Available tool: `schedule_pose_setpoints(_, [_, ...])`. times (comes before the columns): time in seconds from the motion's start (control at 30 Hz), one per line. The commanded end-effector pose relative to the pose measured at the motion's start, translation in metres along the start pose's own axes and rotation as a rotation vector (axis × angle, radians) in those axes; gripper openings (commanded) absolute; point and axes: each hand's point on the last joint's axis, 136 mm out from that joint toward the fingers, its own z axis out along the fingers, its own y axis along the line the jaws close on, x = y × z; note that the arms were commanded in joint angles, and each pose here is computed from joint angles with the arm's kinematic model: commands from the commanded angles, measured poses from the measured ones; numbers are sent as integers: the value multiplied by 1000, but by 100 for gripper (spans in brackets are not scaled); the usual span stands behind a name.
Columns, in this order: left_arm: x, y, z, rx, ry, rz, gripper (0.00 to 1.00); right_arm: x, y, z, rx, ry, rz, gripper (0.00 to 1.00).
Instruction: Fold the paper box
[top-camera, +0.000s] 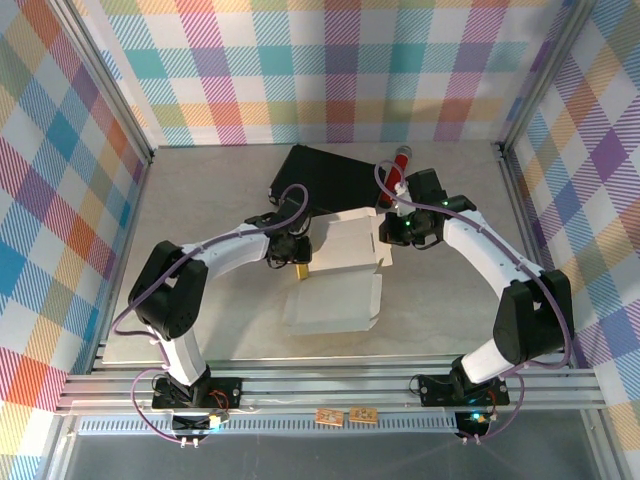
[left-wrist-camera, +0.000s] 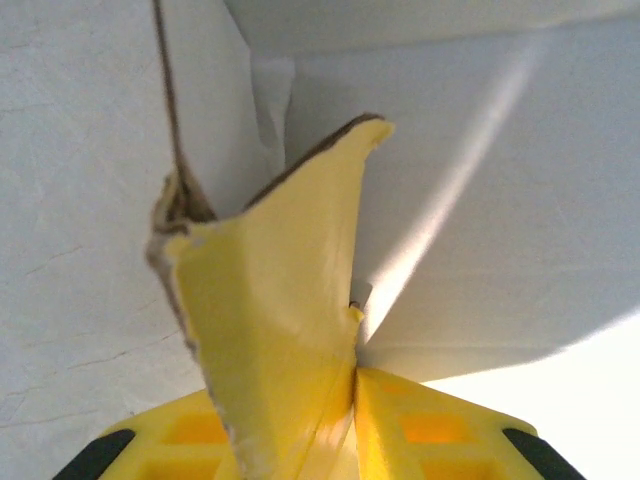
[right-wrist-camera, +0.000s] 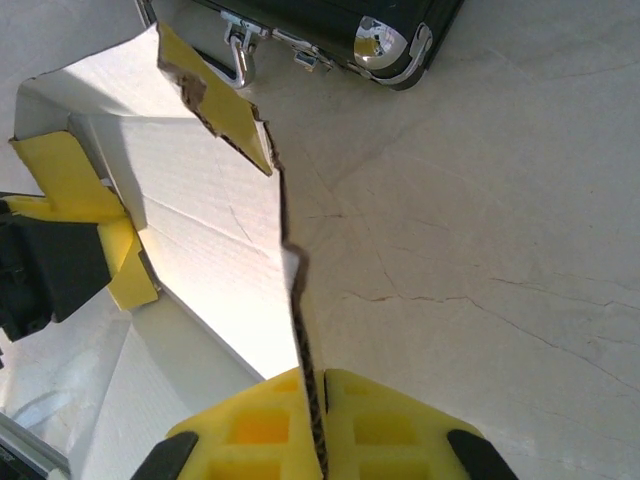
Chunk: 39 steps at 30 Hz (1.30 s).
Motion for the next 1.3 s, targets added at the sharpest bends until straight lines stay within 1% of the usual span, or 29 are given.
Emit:
schedule_pose_setpoints(0.0, [-1,3,-10,14,-19,-22,25,-3,2,-1,2,-2,5,0])
schedule_pose_setpoints(0.17, [3,6,-8,23,-8,-35,18,-3,2,-1,1,0,4,0])
schedule_pose_setpoints(0.3, [4,6,-6,30,-10,-49,1,-3,3,-2,-1,-1,5,0])
schedule_pose_setpoints(0.33, [4,6,-5,30,-9,-52,0,-2,3,-2,-3,0,6,0])
schedule_pose_setpoints(0.47, [6,9,-1,12,4,-60,0,-3,4,-4,-5,-5,7,0])
schedule_pose_setpoints(0.57, [6,15,1,-34,10,-58,0,-4,5,-6,-5,-13,6,0])
schedule_pose_setpoints(0.7, [7,32,-1,-172,15,-49,0,-5,6,-8,-10,-24,7,0])
schedule_pose_setpoints(0.8, [10,43,-4,-320,25,-22,0,-6,8,-10,-19,-30,9,0])
schedule_pose_setpoints(0.9, [14,46,-6,-425,25,14,0,-7,11,-10,-29,-33,11,0])
schedule_pose_setpoints(0.97, [16,44,-6,-467,16,37,0,-8,11,-10,-31,-34,12,0])
schedule_pose_setpoints(1.03, [17,42,-6,-481,7,46,0,-9,11,-10,-32,-33,12,0])
schedule_pose_setpoints(1.13, [18,39,-6,-466,-2,35,0,-8,11,-10,-33,-32,12,0])
schedule_pose_setpoints(1.27, [9,38,-15,-463,-35,40,0,-8,13,-13,-36,-36,13,0])
